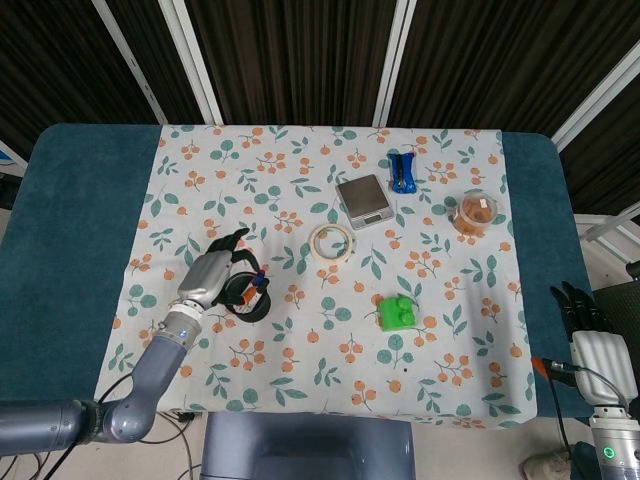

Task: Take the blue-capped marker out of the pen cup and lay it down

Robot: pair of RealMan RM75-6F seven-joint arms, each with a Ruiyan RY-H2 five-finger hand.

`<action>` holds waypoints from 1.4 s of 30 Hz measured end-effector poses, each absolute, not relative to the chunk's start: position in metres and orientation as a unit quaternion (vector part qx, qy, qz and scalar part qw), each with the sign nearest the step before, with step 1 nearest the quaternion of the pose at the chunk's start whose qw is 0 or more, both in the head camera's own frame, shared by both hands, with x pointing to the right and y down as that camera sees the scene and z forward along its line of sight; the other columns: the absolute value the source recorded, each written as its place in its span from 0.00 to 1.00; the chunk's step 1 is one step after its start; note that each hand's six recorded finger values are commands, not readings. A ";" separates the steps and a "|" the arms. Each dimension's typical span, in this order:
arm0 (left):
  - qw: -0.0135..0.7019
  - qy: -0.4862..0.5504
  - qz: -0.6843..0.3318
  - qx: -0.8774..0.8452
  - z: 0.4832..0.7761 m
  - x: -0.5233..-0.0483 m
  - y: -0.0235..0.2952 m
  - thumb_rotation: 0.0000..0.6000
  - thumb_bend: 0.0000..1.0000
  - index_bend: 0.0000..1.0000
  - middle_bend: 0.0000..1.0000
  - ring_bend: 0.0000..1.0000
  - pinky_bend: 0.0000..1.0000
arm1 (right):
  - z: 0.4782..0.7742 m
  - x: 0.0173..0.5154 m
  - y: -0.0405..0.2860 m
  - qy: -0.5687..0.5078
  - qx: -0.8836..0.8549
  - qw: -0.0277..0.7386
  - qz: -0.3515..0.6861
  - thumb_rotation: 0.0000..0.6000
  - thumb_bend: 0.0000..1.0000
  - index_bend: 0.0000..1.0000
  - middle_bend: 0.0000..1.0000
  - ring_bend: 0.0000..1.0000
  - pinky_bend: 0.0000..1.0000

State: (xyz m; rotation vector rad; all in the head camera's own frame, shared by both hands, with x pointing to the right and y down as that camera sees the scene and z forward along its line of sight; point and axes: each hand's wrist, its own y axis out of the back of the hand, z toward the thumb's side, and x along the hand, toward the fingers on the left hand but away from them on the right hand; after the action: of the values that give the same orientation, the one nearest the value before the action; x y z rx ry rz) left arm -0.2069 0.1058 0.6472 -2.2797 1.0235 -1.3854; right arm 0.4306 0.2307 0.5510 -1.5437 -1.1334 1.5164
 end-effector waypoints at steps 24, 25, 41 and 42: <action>0.140 0.345 -0.485 -0.792 0.652 -0.205 0.111 1.00 0.33 0.51 0.01 0.00 0.00 | 0.551 0.431 0.231 -0.437 -0.594 0.339 0.584 1.00 0.13 0.08 0.00 0.05 0.17; 0.140 0.345 -0.485 -0.791 0.652 -0.205 0.111 1.00 0.33 0.51 0.01 0.00 0.00 | 0.551 0.431 0.231 -0.437 -0.594 0.339 0.584 1.00 0.13 0.08 0.00 0.05 0.17; 0.128 0.349 -0.487 -0.790 0.646 -0.212 0.109 1.00 0.40 0.55 0.02 0.00 0.00 | 0.551 0.431 0.231 -0.438 -0.594 0.336 0.585 1.00 0.13 0.08 0.00 0.05 0.17; 0.125 0.349 -0.486 -0.792 0.645 -0.212 0.109 1.00 0.40 0.55 0.02 0.00 0.00 | 0.551 0.431 0.231 -0.438 -0.594 0.336 0.585 1.00 0.13 0.07 0.00 0.05 0.17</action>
State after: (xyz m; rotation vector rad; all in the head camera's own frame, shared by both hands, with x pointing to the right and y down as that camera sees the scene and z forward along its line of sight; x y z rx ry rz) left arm -0.2120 0.1089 0.6450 -2.3059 1.0168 -1.4146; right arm 0.4306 0.2307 0.5515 -1.5491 -1.1413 1.5263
